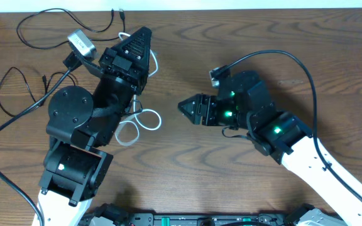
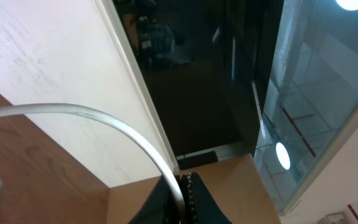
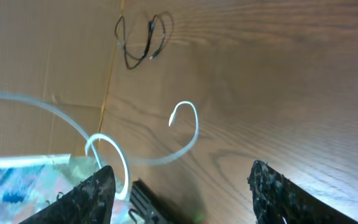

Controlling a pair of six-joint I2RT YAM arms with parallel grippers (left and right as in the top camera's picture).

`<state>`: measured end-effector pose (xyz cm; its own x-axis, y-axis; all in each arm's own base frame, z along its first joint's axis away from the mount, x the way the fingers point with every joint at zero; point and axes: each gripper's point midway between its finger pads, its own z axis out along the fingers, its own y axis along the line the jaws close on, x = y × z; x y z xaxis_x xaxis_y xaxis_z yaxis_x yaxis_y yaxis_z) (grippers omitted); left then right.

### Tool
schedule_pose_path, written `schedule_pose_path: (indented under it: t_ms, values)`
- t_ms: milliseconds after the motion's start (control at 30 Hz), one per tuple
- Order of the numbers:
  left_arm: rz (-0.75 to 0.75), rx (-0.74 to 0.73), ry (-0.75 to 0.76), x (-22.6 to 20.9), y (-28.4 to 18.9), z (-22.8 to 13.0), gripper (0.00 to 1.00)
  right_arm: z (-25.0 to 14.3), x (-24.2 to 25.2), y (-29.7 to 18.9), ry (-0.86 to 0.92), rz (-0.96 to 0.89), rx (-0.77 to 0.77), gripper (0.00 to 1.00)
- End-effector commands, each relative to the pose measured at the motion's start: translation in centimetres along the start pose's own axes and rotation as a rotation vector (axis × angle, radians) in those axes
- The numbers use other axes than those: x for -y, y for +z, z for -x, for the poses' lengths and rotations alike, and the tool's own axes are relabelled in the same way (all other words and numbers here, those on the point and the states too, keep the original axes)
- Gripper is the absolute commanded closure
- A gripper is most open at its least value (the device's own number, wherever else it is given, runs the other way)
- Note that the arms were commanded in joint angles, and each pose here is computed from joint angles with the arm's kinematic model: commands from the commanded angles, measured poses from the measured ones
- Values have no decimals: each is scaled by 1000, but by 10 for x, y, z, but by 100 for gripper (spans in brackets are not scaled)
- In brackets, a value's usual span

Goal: Untangle cables

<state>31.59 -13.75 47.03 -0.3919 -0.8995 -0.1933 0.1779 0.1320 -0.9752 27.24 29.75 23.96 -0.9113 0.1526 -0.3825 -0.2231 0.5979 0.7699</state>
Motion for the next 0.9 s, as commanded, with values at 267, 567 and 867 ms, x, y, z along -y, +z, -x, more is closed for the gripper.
schedule_pose_path:
  t_ms: [267, 567, 867]
  values:
    - [-47, 22, -8, 16, -3, 5, 92, -18, 2, 33, 25, -31, -49, 42]
    - [-43, 21, -7, 15, -3, 5, 92, -16, 23, 44, 13, -106, -35, 95]
    - [67, 45, 21, -12, -3, 8, 92, -10, 11, 33, -117, -73, -10, 99]
